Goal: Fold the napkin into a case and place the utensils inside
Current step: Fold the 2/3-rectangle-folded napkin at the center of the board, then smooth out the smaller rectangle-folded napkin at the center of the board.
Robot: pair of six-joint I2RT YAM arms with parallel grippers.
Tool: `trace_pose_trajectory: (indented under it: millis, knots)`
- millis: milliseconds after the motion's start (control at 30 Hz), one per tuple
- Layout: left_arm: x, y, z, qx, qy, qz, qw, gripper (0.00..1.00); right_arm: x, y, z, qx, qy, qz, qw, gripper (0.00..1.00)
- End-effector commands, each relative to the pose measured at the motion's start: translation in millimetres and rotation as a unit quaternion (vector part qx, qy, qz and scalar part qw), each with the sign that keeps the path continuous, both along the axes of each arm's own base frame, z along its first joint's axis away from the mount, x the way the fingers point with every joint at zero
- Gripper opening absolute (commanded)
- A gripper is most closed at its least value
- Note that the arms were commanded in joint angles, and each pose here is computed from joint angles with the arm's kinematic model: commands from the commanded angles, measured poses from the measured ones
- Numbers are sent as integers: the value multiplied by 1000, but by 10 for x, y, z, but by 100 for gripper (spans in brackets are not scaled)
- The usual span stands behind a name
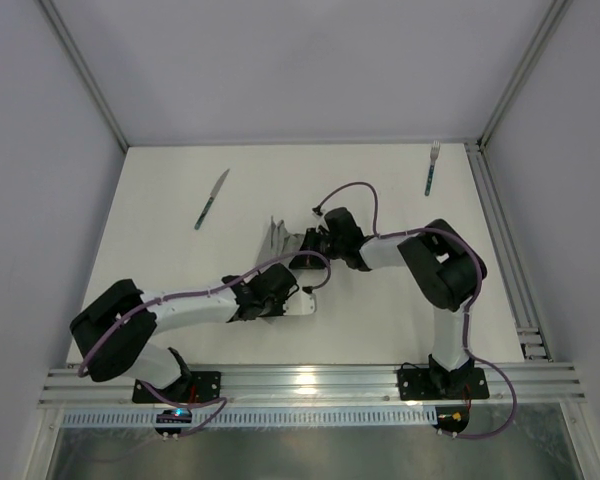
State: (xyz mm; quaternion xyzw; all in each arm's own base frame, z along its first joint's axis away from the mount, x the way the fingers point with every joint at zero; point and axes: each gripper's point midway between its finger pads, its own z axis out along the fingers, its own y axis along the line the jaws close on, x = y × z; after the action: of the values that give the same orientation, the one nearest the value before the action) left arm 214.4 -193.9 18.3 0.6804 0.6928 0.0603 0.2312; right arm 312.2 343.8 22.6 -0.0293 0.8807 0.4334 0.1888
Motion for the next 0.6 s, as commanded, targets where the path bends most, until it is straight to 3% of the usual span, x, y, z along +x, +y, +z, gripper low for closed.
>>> trace_pose_trajectory:
  millis: [0,333,367,567]
  knots:
    - [7,123,-155,36,-16,-4,999,2,150,-76,213,-38,-43,2,998,16]
    - [24,156,-186,76,-36,-14,996,4,463,-413,831,-69,-117,-2,991,48]
    - [21,151,-198,77,-34,-13,996,4,526,-383,954,-68,-129,1,989,56]
    - [29,114,-202,76,-30,-3,997,4,673,-273,1166,-49,-145,-4,988,57]
